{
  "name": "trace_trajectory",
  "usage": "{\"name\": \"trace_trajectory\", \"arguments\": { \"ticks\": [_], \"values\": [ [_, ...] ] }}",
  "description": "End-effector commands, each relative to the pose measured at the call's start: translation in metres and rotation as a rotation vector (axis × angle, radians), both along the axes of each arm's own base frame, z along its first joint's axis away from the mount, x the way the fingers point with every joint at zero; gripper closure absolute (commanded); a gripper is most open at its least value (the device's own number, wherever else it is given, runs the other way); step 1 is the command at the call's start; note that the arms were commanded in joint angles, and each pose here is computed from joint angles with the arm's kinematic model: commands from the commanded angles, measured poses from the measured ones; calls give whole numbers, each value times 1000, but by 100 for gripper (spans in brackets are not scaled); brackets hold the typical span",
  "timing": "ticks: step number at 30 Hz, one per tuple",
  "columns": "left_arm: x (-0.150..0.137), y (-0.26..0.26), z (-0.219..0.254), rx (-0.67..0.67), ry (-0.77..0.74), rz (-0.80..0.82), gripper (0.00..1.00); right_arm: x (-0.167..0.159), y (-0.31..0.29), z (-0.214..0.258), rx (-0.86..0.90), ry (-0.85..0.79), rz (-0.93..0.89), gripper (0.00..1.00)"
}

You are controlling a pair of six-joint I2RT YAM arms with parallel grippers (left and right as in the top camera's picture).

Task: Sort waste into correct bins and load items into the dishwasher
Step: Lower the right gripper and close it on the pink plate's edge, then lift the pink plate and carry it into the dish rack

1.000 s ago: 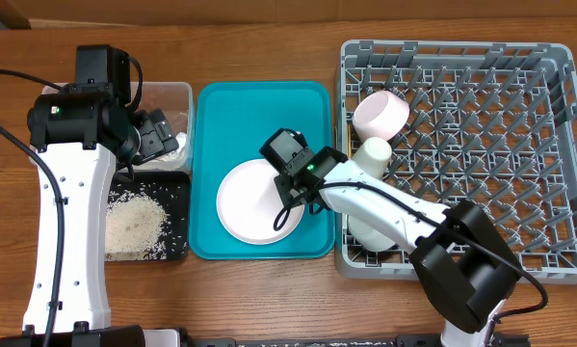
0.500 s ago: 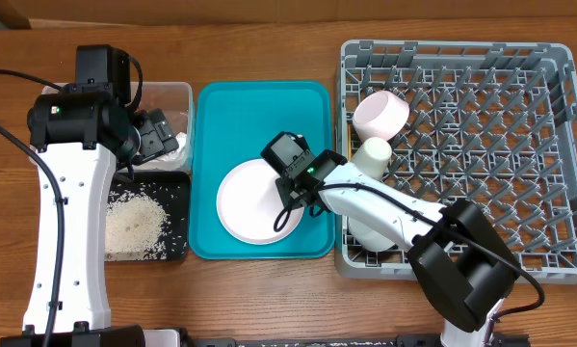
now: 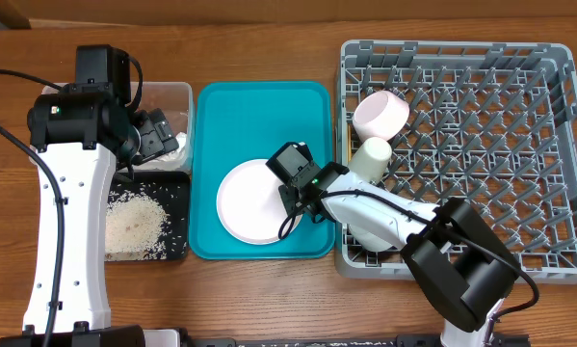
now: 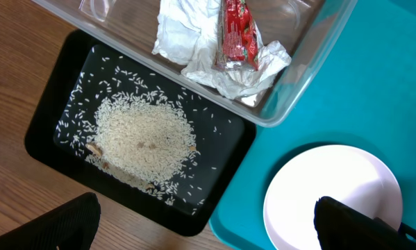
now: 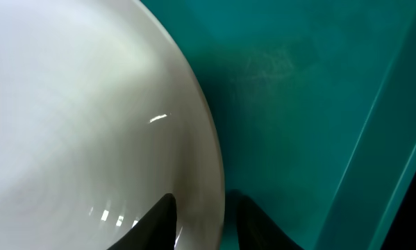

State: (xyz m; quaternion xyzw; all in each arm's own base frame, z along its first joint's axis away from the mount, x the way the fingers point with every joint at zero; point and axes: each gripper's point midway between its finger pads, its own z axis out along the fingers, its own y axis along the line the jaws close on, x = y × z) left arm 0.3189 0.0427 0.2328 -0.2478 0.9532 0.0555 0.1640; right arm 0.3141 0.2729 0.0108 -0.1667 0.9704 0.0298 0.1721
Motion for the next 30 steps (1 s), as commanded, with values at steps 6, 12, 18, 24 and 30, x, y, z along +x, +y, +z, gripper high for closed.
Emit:
{"name": "trace_trajectory", "arguments": {
  "ticks": [6, 12, 18, 24, 30],
  "values": [
    [2, 1, 2, 6, -7, 5, 0, -2, -4, -5, -13, -2, -10, 76],
    [2, 1, 2, 6, -7, 4, 0, -4, -1, -6, 2, 14, -3, 80],
    [2, 1, 2, 6, -7, 4, 0, -4, 0, -5, 7, 14, -2, 91],
    [2, 1, 2, 6, -7, 4, 0, 19, 16, 56, 71, -62, -10, 96],
    [2, 1, 2, 6, -7, 5, 0, 60, -17, 222, 69, -358, -121, 96]
  ]
}}
